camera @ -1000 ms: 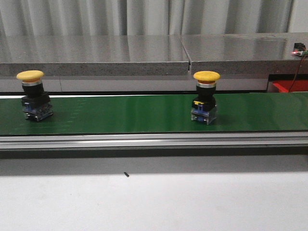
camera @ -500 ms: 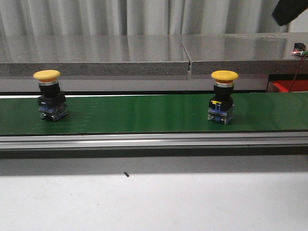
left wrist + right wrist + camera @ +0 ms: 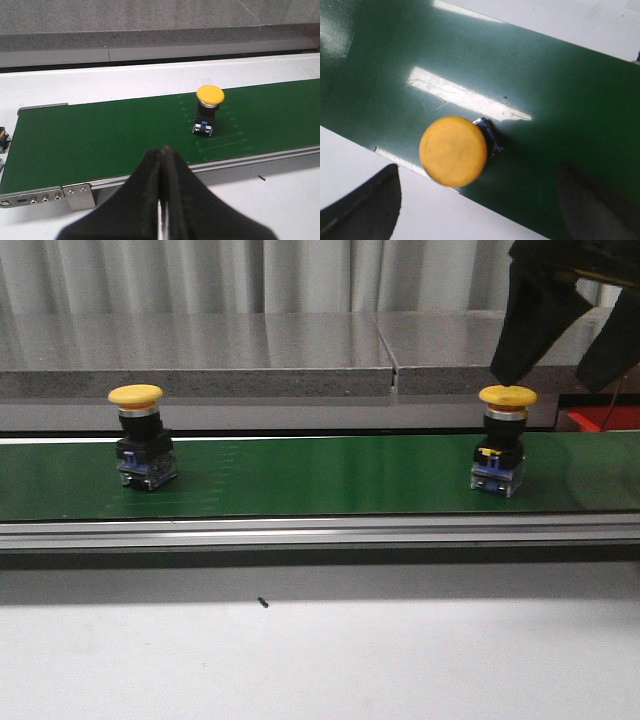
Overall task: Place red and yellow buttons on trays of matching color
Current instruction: 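Grasp the first yellow button at the belt's end with right gripper, then lower the yellow button onto the yellow tray, open right gripper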
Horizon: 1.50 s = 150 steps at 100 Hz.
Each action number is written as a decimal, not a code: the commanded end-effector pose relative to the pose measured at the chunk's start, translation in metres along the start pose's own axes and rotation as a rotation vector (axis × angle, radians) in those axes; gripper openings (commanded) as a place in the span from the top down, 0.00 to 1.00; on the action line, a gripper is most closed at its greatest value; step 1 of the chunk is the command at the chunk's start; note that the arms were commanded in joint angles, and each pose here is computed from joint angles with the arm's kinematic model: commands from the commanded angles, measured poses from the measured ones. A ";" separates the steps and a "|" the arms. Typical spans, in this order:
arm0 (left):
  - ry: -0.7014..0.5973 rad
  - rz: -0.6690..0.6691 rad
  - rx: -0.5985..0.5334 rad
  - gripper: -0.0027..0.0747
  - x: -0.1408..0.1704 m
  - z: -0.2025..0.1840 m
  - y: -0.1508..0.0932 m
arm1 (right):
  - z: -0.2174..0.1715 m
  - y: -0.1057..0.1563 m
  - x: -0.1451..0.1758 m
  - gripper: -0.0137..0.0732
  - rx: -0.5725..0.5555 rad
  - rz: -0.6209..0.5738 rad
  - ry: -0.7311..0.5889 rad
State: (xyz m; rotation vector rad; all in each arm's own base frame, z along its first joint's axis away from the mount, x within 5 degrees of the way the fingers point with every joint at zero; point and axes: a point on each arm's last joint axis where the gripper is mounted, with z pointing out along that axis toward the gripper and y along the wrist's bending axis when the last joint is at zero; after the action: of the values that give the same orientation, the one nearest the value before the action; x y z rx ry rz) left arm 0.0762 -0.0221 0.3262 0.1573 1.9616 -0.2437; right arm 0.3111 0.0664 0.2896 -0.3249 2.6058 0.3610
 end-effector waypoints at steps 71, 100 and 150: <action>-0.079 -0.013 0.006 0.99 -0.013 -0.003 -0.001 | -0.028 0.004 -0.015 0.68 0.009 -0.035 -0.155; -0.079 -0.013 0.006 0.99 -0.013 -0.003 -0.001 | -0.080 -0.018 0.016 0.68 0.082 0.050 -0.228; -0.079 -0.013 0.006 0.99 -0.013 -0.003 -0.001 | -0.105 -0.072 0.099 0.68 0.279 0.385 -0.270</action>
State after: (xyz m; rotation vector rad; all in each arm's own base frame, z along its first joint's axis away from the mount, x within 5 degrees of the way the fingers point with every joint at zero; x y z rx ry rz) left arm 0.0761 -0.0222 0.3260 0.1580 1.9636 -0.2443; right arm 0.2080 -0.0406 0.3019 0.2128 2.5002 0.1777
